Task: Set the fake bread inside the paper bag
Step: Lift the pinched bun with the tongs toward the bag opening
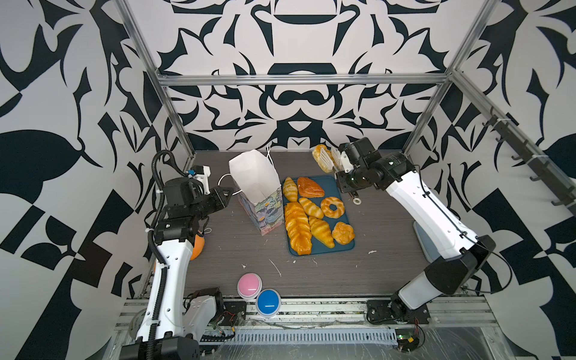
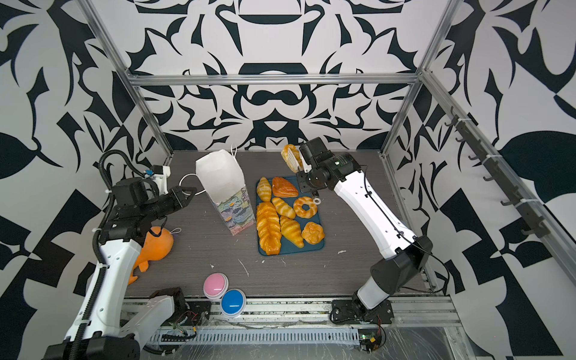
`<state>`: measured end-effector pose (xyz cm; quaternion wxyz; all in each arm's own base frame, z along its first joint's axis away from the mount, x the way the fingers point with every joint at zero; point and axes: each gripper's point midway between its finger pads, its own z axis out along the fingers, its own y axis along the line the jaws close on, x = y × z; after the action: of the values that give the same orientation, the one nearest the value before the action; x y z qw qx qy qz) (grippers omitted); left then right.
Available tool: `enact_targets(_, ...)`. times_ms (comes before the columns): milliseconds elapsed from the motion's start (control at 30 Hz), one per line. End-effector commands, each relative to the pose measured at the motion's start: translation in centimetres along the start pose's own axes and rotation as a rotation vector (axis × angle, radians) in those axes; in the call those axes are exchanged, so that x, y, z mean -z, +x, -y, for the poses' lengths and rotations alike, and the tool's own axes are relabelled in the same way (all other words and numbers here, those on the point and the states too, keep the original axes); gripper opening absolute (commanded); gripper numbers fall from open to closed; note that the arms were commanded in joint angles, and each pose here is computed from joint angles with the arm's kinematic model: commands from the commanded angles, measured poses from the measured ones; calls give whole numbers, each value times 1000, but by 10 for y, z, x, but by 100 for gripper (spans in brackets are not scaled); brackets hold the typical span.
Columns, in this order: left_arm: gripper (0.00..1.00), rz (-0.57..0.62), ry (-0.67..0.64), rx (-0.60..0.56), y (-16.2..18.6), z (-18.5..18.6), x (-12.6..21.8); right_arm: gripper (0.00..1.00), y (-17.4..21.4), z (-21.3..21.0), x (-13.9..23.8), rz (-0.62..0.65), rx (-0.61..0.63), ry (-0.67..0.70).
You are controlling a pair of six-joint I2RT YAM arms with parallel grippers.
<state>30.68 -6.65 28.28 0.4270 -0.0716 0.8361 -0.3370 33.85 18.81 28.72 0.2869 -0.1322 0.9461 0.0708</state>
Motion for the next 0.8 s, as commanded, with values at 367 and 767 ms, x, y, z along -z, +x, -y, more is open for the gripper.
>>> enact_targets(367, 13, -1, 15, -5, -2, 5, 3, 35, -43, -60, 104, 249, 81, -108)
enact_targets(767, 13, -6, 22, 0, -1, 5, 2, 34, -47, -114, 140, 327, 137, -308)
